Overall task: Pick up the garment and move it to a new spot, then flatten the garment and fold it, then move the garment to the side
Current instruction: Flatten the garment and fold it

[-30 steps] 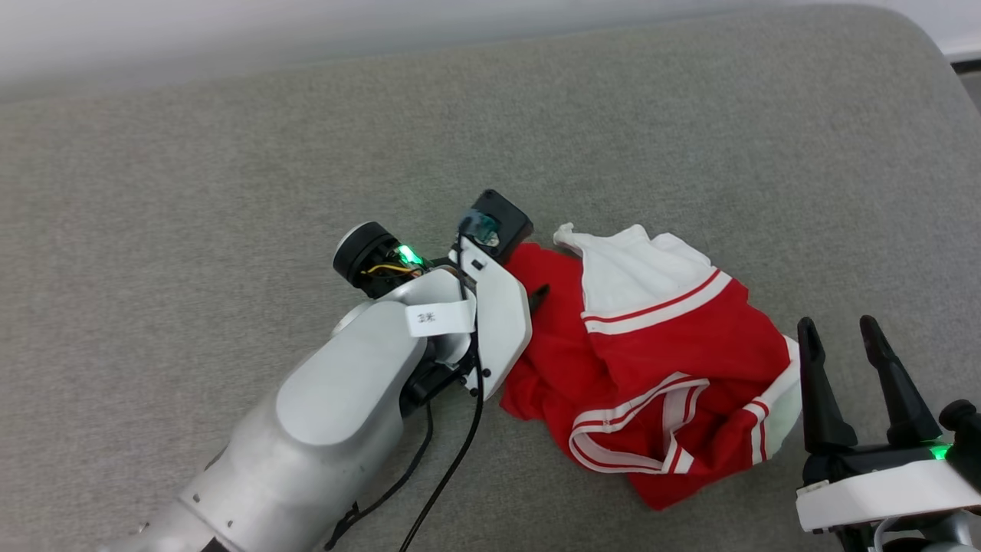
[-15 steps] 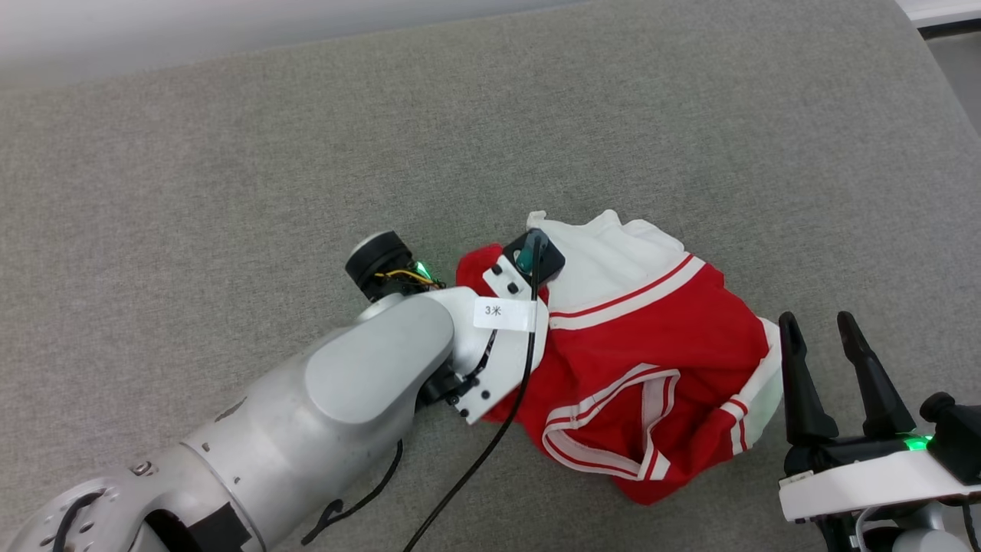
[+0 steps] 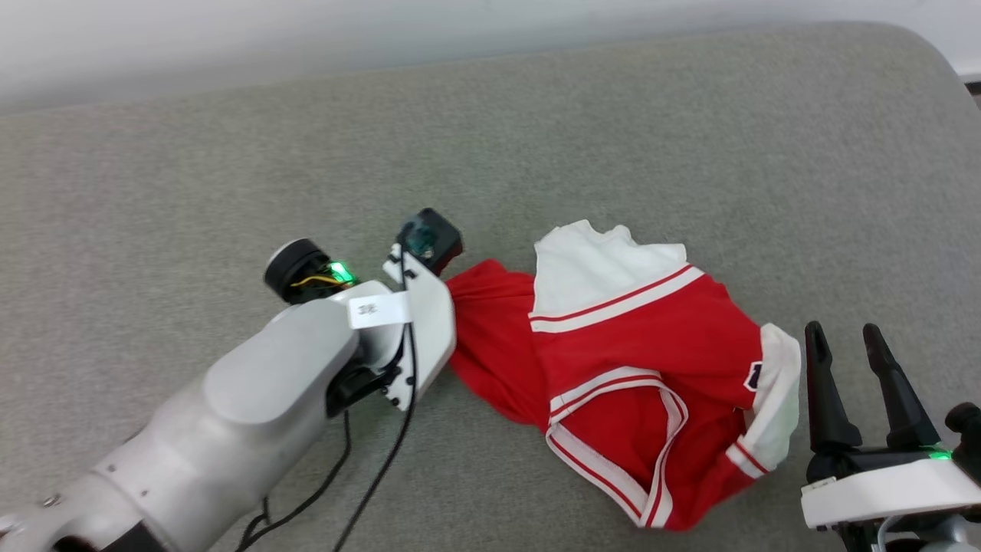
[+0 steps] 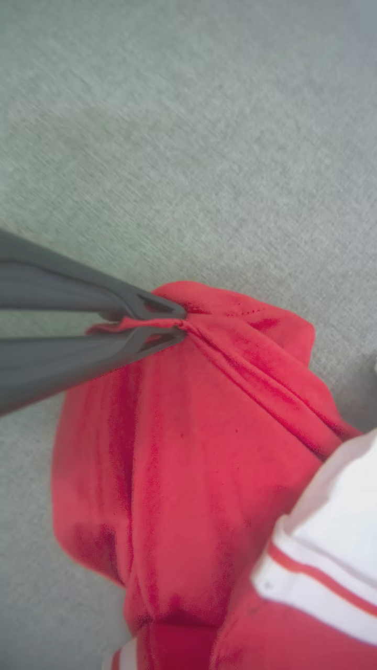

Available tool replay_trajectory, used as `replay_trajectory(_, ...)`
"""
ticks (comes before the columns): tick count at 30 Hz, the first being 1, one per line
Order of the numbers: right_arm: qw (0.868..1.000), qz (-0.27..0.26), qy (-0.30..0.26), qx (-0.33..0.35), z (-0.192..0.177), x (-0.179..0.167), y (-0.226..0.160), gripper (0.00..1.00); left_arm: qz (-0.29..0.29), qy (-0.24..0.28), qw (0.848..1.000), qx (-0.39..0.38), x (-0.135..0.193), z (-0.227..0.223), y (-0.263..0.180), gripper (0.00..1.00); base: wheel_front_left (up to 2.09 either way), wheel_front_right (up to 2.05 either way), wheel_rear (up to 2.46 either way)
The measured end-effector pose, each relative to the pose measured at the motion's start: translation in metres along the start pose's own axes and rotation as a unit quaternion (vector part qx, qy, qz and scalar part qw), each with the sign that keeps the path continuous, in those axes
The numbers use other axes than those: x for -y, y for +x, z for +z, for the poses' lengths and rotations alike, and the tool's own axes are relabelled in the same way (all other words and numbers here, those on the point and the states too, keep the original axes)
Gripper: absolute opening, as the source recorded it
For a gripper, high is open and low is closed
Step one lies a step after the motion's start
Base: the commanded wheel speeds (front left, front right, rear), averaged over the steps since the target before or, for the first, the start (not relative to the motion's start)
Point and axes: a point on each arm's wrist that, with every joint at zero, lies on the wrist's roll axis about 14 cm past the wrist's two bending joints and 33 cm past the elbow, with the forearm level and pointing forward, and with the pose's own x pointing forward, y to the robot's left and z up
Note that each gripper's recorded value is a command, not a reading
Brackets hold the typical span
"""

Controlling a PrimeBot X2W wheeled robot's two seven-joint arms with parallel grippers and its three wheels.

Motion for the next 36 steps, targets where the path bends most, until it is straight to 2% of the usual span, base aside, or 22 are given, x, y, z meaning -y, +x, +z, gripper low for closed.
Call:
replay_trajectory(6, 1.0, 0.022, 0.002, 0.001, 0.005, -0.013, 0.0, 1.0, 0.082, -0.054, 0.993, 0.064, -0.035, -0.015, -0.055, 0.0, 0.0, 0.0, 0.0)
replay_trajectory(7, 1.0, 0.03, 0.002, 0.003, 0.008, -0.018, 0.001, 1.0, 0.106, -0.087, 0.988, 0.077, -0.038, -0.03, -0.074, 0.0, 0.0, 0.0, 0.0)
replay_trajectory(12, 0.999, 0.052, 0.001, 0.004, 0.011, -0.032, 0.005, 1.0, 0.18, -0.178, 0.963, 0.096, -0.041, -0.078, -0.121, 0.0, 0.0, 0.0, 0.0)
replay_trajectory(16, 0.998, 0.068, -0.002, 0.005, 0.015, -0.042, 0.008, 1.0, 0.209, -0.258, 0.939, 0.085, -0.019, -0.122, -0.144, 0.0, 0.0, 0.0, 0.0)
replay_trajectory(23, 0.996, 0.088, -0.023, 0.008, 0.021, -0.055, 0.011, 1.0, 0.193, -0.381, 0.903, 0.037, 0.043, -0.185, -0.146, 0.0, 0.0, 0.0, 0.0)
replay_trajectory(27, 0.995, 0.091, -0.034, 0.008, 0.025, -0.057, 0.012, 1.0, 0.171, -0.408, 0.897, 0.01, 0.071, -0.207, -0.138, 0.0, 0.0, 0.0, 0.0)
replay_trajectory(30, 0.995, 0.089, -0.041, 0.008, 0.028, -0.055, 0.011, 1.0, 0.168, -0.413, 0.895, 0.013, 0.076, -0.209, -0.132, 0.0, 0.0, 0.0, 0.0)
replay_trajectory(31, 0.995, 0.088, -0.042, 0.01, 0.03, -0.055, 0.01, 1.0, 0.171, -0.414, 0.894, 0.019, 0.075, -0.208, -0.131, 0.82, 0.0, 0.0, 0.0)
replay_trajectory(32, 0.995, 0.087, -0.044, 0.012, 0.032, -0.054, 0.009, 1.0, 0.175, -0.416, 0.892, 0.03, 0.073, -0.204, -0.129, 1.0, 0.0, 0.0, 0.0)
replay_trajectory(36, 0.994, 0.085, -0.063, 0.013, 0.037, -0.052, 0.004, 1.0, 0.202, -0.396, 0.892, 0.082, 0.058, -0.185, -0.129, 1.0, 0.0, 0.0, 0.0)
